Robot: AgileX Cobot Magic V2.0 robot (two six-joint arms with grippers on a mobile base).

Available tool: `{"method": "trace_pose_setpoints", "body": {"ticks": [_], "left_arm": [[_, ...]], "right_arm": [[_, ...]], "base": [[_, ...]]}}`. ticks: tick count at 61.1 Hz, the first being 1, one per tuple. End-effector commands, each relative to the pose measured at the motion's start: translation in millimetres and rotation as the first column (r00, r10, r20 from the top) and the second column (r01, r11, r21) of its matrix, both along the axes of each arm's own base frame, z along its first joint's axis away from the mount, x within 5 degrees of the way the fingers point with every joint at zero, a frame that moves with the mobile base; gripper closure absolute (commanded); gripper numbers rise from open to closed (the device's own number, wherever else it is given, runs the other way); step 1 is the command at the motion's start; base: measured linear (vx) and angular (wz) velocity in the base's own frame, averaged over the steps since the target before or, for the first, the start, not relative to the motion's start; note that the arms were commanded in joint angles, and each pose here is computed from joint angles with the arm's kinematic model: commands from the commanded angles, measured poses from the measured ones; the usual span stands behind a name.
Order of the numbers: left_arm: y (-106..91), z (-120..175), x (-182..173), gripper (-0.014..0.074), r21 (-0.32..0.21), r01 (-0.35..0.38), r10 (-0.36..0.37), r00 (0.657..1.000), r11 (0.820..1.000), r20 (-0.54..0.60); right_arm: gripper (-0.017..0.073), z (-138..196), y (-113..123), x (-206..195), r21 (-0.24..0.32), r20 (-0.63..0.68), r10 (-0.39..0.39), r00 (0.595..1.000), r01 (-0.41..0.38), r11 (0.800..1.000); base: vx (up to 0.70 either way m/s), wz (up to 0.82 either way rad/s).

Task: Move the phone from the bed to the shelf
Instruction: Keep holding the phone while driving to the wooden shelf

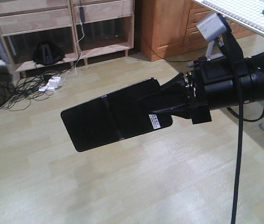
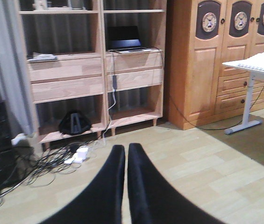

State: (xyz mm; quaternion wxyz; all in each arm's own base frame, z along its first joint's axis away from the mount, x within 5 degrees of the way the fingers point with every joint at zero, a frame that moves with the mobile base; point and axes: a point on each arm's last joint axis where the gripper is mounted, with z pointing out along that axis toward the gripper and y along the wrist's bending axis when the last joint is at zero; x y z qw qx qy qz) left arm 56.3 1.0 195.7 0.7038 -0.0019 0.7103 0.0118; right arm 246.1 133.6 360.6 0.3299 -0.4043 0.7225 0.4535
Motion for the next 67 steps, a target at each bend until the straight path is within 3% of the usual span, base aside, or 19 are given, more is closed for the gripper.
{"method": "trace_pose_setpoints", "body": {"ticks": [1,67], "left_arm": [[0.1,14.8,-1.2,0.0592,-0.017,0.000,0.002,0.996,1.000,0.094],[0.1,14.8,-1.2,0.0592,-0.017,0.000,0.002,0.996,1.000,0.094]], "right_arm": [[0.0561,23.9,1.2,-13.9,0.105,0.029,0.057,0.998,-0.060,0.993],[0.0561,23.9,1.2,-13.9,0.105,0.029,0.057,0.998,-0.060,0.993]], "base": [[0.47,-0.18],[0.48,-0.15]]}}
